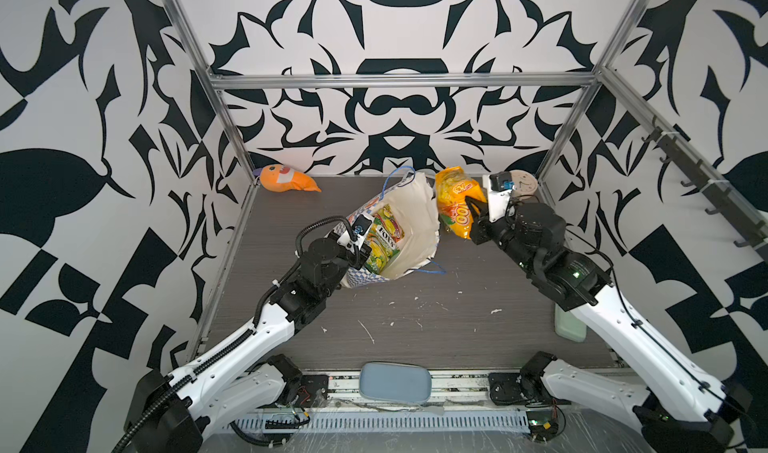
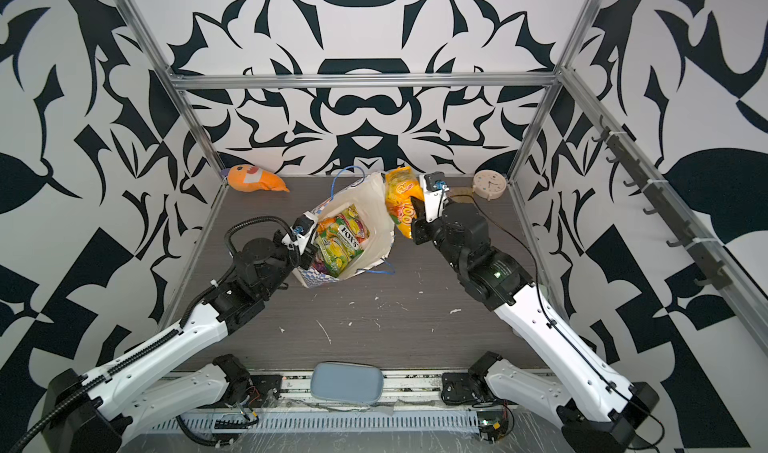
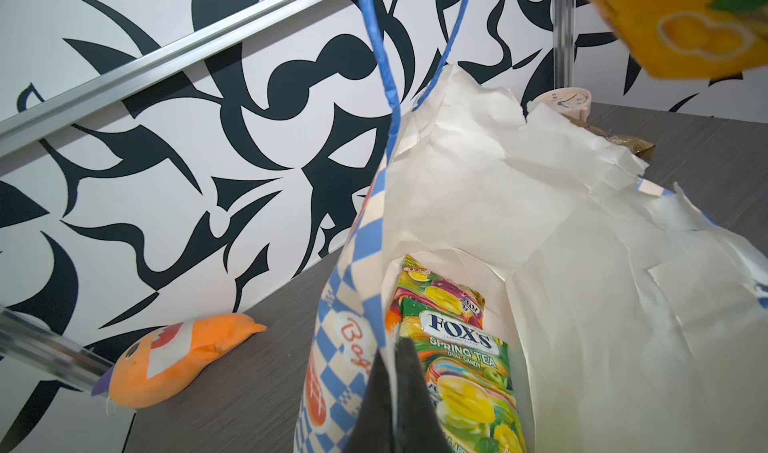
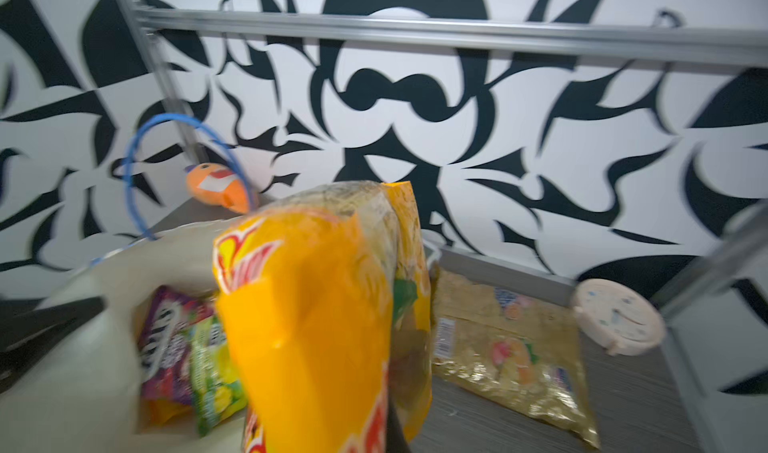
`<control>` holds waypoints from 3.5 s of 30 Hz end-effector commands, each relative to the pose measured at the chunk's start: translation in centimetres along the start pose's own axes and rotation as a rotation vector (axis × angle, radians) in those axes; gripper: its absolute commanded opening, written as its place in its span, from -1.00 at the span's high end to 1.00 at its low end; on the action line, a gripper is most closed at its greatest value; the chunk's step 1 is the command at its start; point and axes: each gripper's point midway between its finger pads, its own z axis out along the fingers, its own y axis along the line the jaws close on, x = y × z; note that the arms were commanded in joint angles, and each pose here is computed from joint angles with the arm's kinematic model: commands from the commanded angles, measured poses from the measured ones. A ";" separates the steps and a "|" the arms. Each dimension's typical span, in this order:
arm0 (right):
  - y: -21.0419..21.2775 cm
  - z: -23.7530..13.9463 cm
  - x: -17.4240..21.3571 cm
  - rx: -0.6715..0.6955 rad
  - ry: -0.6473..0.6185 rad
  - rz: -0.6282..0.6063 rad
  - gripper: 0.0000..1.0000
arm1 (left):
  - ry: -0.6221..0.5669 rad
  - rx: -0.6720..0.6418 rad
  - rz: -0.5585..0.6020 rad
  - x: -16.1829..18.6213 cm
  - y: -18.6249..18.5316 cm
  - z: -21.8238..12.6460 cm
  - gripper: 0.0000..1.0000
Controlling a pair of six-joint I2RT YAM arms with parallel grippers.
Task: Take the snacks out of the paper bag
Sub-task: 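Lift the yellow candy pack out of the bag with the right gripper, then lower the yellow candy pack onto the table beside the gold pack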
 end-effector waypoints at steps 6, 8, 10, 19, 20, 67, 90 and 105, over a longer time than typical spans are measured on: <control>-15.5 0.9 2.6 0.650 0.123 0.078 1.00 | -0.091 -0.013 -0.007 -2.7 0.5 -0.4 1.00; -18.2 1.3 4.2 0.717 0.175 0.118 1.00 | -0.090 -0.013 -0.009 -2.6 0.5 -0.4 1.00; -20.6 1.9 6.2 0.725 0.253 0.213 1.00 | -0.090 -0.009 -0.009 -2.5 0.4 -0.3 1.00; -23.3 5.2 12.3 0.660 0.446 0.411 1.00 | -0.086 -0.009 -0.016 -2.4 0.4 -0.3 1.00; -23.3 5.5 13.1 0.656 0.487 0.389 1.00 | -0.085 -0.011 -0.017 -2.4 0.4 -0.3 1.00; -6.2 12.8 20.7 0.127 0.775 0.324 0.25 | -0.062 -0.002 -0.007 -2.3 0.2 0.1 1.00; -9.5 13.3 29.7 0.298 0.922 0.372 0.50 | -0.052 -0.007 -0.021 -1.6 0.2 -0.3 1.00; -3.8 14.2 23.1 0.150 0.822 0.254 0.17 | -0.057 -0.001 -0.013 -1.8 0.0 0.4 1.00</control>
